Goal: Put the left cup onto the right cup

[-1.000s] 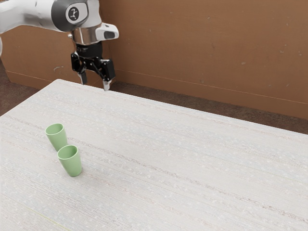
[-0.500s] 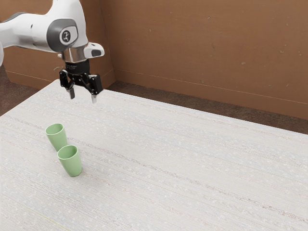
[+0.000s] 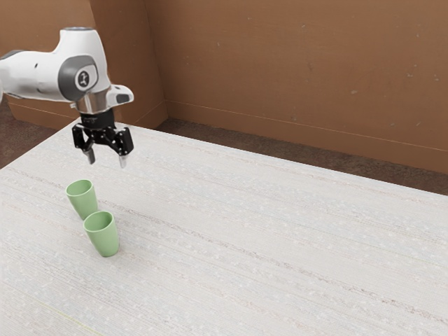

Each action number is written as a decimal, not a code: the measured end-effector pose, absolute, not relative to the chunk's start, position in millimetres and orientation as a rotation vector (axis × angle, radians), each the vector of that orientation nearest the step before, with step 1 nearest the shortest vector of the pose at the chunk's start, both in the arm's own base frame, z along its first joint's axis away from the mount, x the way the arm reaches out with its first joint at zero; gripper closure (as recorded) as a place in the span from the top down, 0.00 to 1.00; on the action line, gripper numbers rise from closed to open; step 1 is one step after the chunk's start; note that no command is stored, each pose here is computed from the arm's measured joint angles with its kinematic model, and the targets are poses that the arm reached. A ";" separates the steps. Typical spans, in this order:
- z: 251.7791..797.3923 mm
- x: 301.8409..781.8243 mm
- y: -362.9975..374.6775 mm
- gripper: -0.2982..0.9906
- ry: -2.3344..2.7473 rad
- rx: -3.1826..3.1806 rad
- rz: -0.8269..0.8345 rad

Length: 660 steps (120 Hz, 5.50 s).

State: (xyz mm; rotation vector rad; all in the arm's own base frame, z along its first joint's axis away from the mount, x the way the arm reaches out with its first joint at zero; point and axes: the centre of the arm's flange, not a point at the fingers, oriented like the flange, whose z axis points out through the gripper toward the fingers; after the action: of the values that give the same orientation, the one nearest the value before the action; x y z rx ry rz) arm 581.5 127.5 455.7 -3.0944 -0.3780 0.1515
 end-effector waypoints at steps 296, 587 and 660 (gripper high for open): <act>324.2 603.0 253.5 0.70 -0.382 -3.131 0.214; 354.0 592.2 256.8 0.16 -0.385 -3.143 0.125; 431.4 558.7 187.6 0.16 -0.226 -3.081 0.066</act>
State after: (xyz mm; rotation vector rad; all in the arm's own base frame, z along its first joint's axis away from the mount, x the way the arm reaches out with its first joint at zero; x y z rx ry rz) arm 558.7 187.6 431.4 -3.0807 -0.2259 0.0660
